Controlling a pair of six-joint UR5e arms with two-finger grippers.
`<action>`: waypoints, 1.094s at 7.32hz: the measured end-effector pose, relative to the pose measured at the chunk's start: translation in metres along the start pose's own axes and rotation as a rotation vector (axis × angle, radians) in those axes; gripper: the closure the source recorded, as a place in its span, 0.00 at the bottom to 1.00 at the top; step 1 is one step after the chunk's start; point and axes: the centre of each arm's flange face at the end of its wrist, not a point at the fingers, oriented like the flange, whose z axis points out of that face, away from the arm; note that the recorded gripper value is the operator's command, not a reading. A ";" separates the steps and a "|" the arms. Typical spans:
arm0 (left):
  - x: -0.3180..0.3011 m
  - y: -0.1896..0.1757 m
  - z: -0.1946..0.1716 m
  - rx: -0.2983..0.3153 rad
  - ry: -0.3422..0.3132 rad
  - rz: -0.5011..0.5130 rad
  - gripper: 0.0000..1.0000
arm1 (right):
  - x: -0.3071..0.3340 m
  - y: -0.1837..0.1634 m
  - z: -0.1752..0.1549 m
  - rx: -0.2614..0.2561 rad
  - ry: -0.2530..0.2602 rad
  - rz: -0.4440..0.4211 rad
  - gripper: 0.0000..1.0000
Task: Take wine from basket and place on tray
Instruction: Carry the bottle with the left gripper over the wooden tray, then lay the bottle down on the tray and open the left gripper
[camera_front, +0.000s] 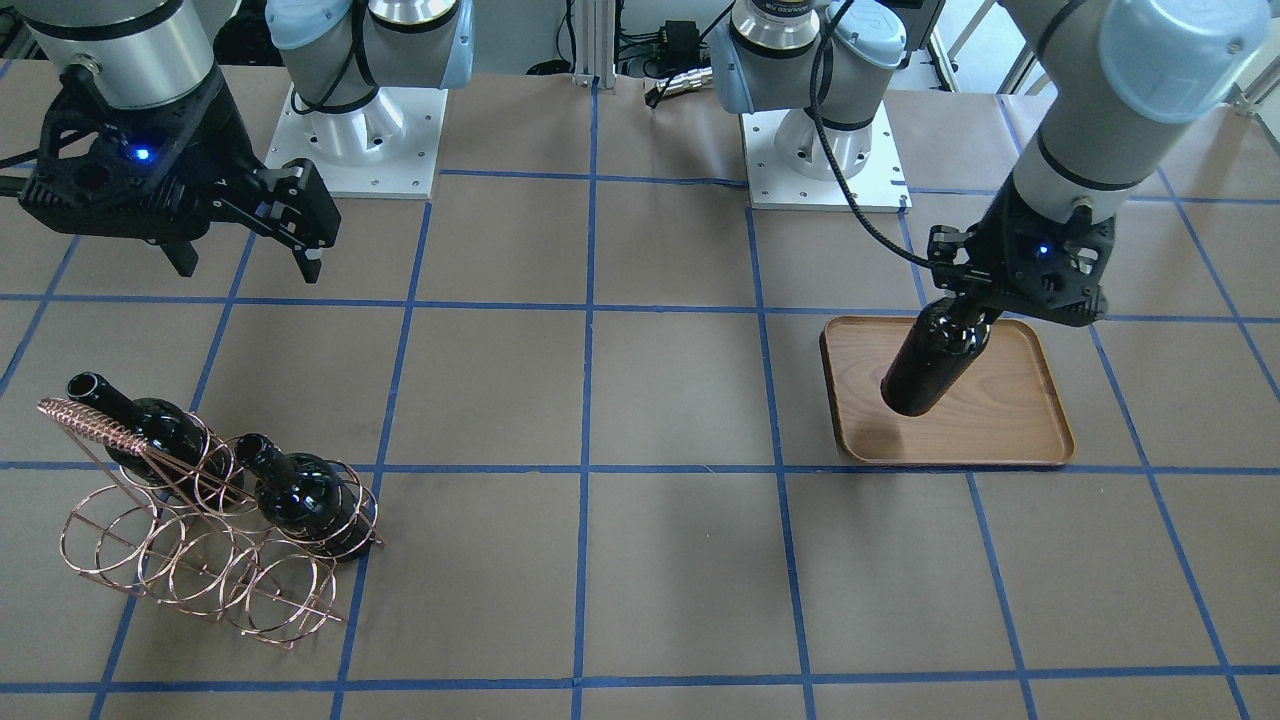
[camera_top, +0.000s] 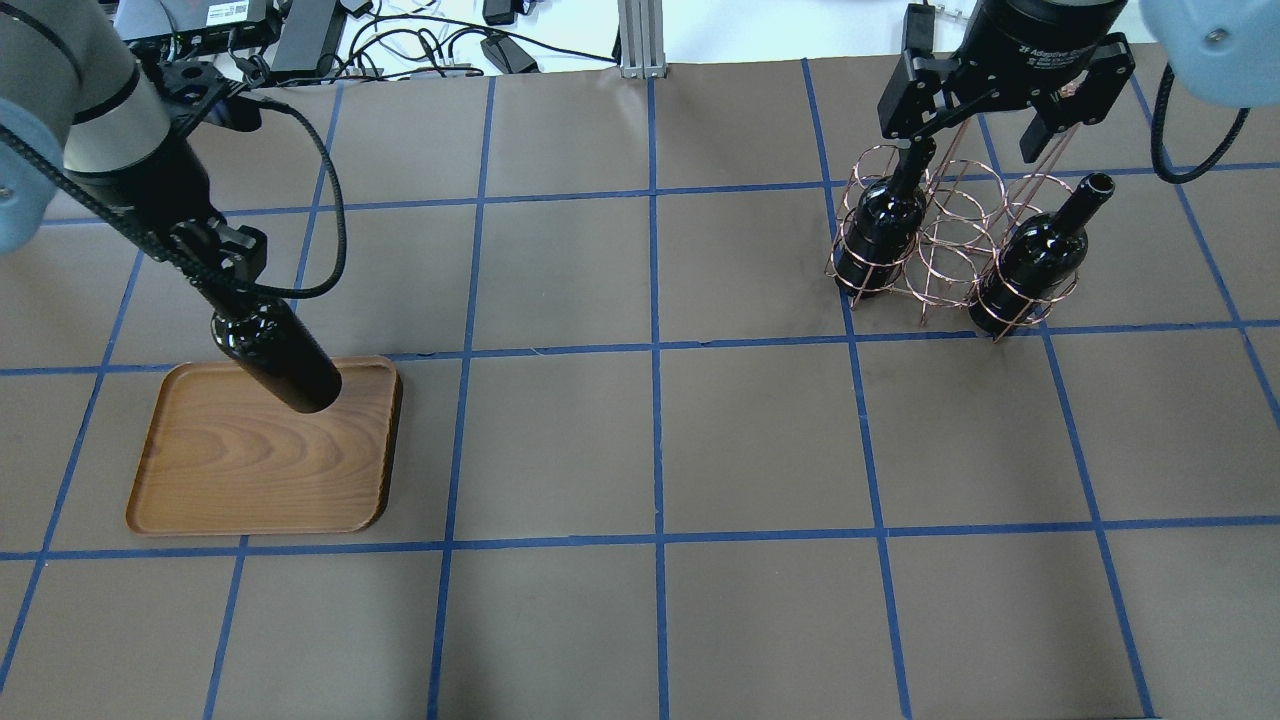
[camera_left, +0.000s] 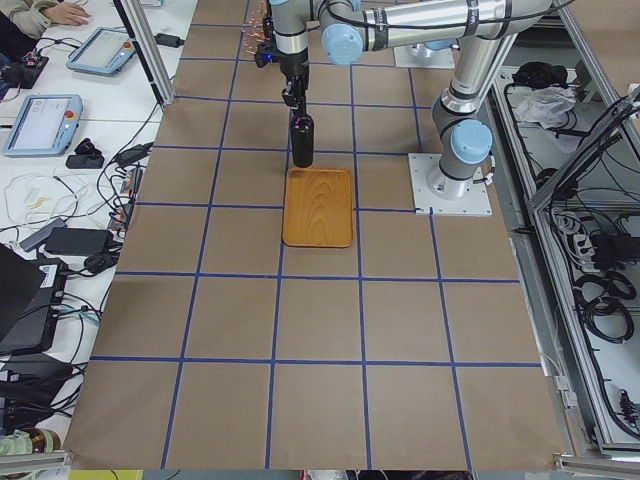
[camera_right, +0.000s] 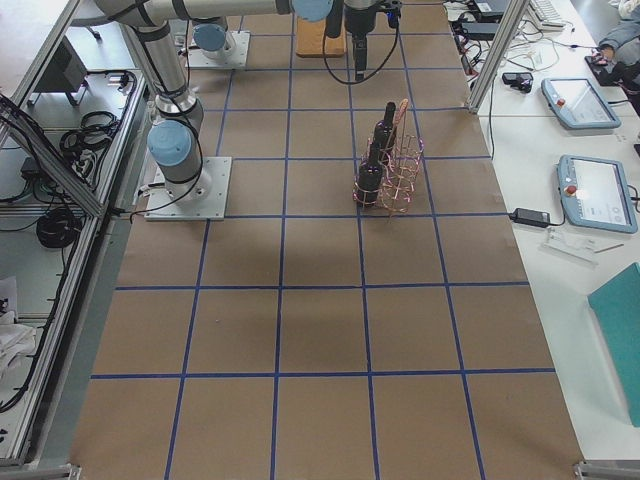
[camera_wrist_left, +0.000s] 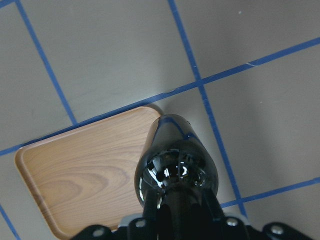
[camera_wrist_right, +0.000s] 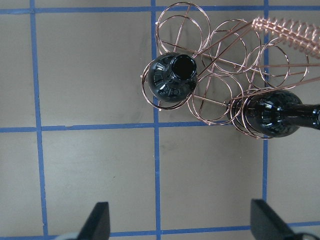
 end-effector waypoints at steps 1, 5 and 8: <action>-0.024 0.011 0.010 -0.011 0.019 -0.019 1.00 | 0.000 0.000 0.000 0.000 0.000 0.000 0.00; -0.069 0.026 0.046 -0.026 0.073 -0.065 1.00 | 0.000 0.000 0.000 0.000 0.000 0.001 0.00; -0.077 0.026 0.055 -0.034 0.091 -0.068 1.00 | 0.000 0.000 0.000 0.000 0.000 0.000 0.00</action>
